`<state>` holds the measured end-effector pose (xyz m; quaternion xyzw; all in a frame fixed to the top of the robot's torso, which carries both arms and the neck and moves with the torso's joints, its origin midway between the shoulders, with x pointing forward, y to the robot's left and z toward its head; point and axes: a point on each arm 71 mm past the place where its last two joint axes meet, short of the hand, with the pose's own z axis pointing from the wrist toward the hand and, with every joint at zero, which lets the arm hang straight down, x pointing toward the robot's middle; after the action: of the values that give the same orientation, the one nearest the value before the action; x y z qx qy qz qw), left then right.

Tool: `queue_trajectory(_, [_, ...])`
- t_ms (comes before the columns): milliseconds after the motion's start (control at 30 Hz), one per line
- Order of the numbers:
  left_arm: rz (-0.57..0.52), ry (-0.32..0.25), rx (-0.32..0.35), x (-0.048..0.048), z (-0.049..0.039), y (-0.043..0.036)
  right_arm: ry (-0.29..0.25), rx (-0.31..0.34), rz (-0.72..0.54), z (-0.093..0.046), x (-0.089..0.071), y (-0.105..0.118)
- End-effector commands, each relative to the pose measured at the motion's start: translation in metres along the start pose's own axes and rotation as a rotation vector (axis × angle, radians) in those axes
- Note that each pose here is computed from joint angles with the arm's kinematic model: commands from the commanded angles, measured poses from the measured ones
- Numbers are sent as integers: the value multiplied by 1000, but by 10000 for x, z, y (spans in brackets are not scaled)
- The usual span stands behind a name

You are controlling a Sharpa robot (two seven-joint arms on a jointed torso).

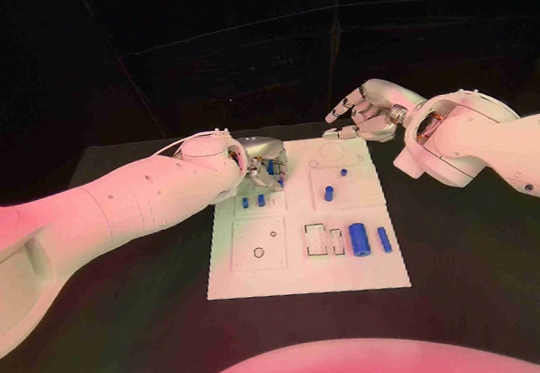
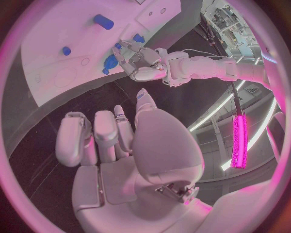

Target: Assemble the parts on the task board

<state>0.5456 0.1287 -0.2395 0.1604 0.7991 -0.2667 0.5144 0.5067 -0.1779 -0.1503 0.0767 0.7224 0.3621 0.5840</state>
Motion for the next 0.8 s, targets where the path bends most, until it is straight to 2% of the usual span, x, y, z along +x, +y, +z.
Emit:
queue_trajectory(33, [4, 21, -12, 17, 9, 8, 0, -11, 2, 2, -2, 24])
queue_trajectory(467, [21, 31, -38, 43, 35, 47, 2, -13, 2, 6, 4, 33])
queue_trajectory(800, [20, -52, -5, -1, -12, 46, 1, -14, 2, 3, 2, 32])
